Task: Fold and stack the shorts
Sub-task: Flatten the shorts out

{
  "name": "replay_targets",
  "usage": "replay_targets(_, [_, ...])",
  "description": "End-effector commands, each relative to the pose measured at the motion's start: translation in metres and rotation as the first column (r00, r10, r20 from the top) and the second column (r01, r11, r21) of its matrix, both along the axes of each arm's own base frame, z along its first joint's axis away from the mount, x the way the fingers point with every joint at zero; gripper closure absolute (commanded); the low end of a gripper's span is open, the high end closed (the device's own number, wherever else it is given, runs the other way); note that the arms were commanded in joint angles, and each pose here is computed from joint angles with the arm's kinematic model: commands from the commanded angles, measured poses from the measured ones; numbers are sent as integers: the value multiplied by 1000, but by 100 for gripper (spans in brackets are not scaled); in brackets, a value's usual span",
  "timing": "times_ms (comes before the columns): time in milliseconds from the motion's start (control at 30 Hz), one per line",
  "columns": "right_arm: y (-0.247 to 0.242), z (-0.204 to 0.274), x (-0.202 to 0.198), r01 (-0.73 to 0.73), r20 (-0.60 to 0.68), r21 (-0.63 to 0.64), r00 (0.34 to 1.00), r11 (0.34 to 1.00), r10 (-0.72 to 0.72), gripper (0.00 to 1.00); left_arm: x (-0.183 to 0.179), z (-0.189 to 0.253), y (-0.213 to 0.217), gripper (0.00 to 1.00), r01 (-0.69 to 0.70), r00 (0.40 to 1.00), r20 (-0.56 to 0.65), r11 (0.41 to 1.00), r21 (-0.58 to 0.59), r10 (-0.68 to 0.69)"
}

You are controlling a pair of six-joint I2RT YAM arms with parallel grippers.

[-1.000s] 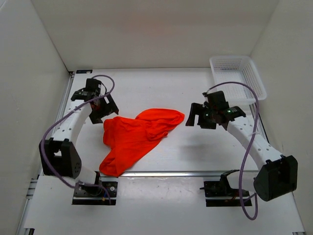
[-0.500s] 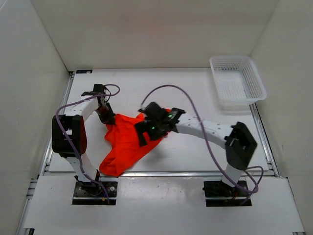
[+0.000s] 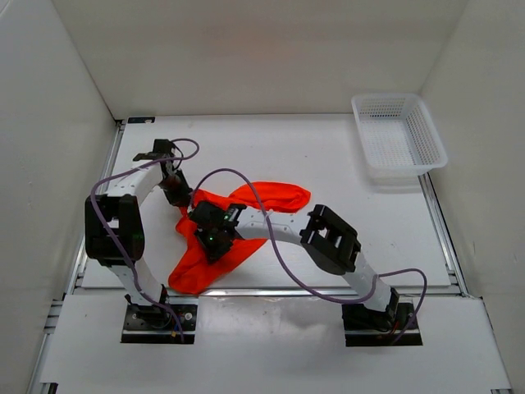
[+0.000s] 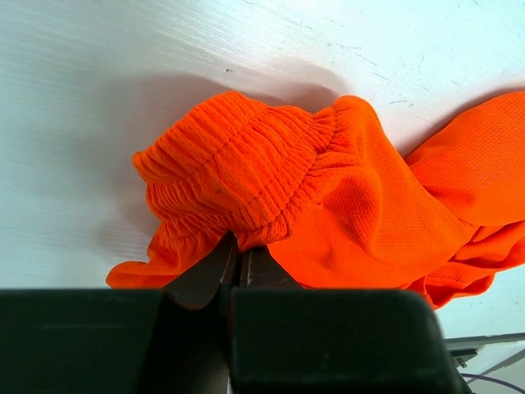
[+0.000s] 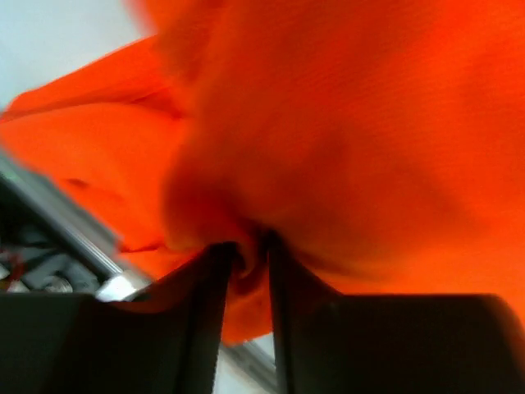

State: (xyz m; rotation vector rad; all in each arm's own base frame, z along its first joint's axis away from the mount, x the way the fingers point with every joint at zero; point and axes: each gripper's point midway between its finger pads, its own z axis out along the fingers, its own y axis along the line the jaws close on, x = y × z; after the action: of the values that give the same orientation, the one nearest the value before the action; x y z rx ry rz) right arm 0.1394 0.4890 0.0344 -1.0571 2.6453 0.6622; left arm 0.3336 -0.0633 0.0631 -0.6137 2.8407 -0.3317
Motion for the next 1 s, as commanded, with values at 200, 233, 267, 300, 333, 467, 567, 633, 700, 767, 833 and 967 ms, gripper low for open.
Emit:
replay_targets(200, [-73,89,85,267,180,101,942,958,-282,100,29,63,9,90,-13,985,173,999,-34,19])
replay_targets(233, [-94,104,108,331,200,125,915,935,-350,100,33,71,11,90,-17,982,188,999,-44,25])
replay_targets(267, [-115,111,118,360,217,131,899,924,-381,100,35,79,11,90,-17,981,194,999,-44,25])
replay_targets(300, [-146,149,145,419,244,210,853,883,-462,100,47,101,11,90,-15,969,246,999,-44,25])
replay_targets(333, [-167,163,157,453,264,230,823,861,-503,100,51,114,10,90,-9,963,270,999,-52,23])
replay_targets(467, [-261,238,194,542,354,353,677,763,-645,100,66,165,7,90,15,933,361,998,-63,9])
replay_targets(567, [-324,262,211,617,407,381,557,688,-724,100,65,195,-3,90,45,909,417,997,-69,-12])
replay_targets(633, [-346,258,217,654,412,371,520,659,-748,100,59,203,-17,90,77,901,432,994,-81,-35])
replay_targets(700, [-373,247,229,705,388,354,487,614,-783,100,52,205,-38,90,125,899,432,987,-100,-71])
replay_targets(767, [-394,222,248,759,363,311,461,572,-810,70,53,200,-58,90,174,897,430,976,-132,-102])
replay_targets(833, [-393,197,260,784,271,232,516,575,-813,35,52,192,-81,51,245,893,416,960,-133,-170])
replay_targets(967, [-392,210,260,795,278,272,475,542,-835,30,45,167,-92,9,281,913,333,955,-98,-235])
